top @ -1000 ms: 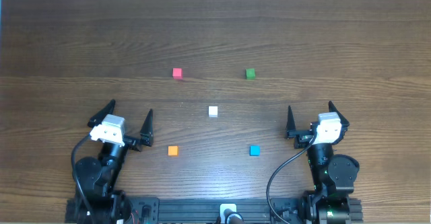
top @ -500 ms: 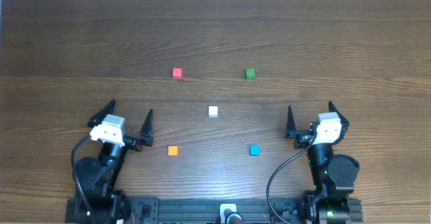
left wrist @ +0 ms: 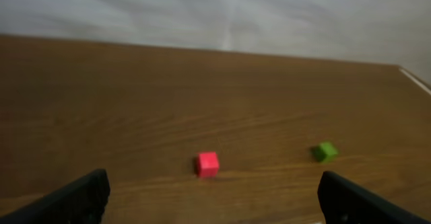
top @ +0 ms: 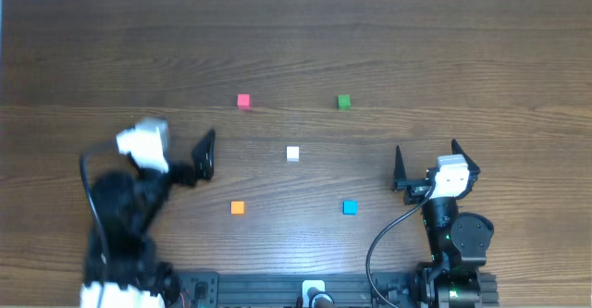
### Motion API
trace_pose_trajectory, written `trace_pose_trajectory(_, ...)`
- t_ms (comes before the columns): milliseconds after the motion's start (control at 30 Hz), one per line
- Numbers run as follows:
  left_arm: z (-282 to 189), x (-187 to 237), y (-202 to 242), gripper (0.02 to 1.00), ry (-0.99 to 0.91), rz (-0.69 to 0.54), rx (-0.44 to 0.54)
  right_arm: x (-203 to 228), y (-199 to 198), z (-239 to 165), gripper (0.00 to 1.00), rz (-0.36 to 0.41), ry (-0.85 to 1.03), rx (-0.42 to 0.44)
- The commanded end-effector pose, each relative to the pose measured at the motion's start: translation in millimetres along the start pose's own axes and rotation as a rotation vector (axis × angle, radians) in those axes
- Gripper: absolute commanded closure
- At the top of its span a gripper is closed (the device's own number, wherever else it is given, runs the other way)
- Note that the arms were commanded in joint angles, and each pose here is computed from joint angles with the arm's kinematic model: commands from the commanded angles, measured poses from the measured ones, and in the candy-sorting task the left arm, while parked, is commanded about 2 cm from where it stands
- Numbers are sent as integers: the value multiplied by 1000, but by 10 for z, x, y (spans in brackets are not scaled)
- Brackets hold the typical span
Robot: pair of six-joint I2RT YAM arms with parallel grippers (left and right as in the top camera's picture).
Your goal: Stack Cubes
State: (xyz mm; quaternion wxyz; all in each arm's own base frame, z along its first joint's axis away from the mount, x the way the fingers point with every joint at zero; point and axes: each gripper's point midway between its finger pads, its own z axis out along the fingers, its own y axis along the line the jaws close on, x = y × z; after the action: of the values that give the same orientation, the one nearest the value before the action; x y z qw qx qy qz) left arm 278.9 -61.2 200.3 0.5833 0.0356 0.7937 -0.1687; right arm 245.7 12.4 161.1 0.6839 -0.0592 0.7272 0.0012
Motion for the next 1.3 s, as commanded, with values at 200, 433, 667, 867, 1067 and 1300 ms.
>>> trace_pose_trajectory(200, 966, -668, -220, 20, 370, -62, -14, 22, -8, 2, 7, -5, 0, 4)
trace_pose_trajectory(433, 1738, -101, -288, 31, 701, -93, -46, 22, -8, 2, 9, -5, 0, 4)
trace_pose_trajectory(667, 1946, 728, -111, 56, 905, -158, -145, 22, -8, 2, 7, -5, 0, 4)
trace_pose_trajectory(867, 1952, 1153, 13, 64, 1012, -152, -221, 22, -8, 2, 9, -5, 0, 4)
trace_pose_trajectory(1067, 1968, 1359, 63, 97, 1059, -154, -236, 22, -8, 2, 7, -5, 0, 4)
trace_pose_trajectory(1300, 1972, 1539, 77, 165, 1096, -119, -266, 22, -8, 2, 7, -5, 0, 4)
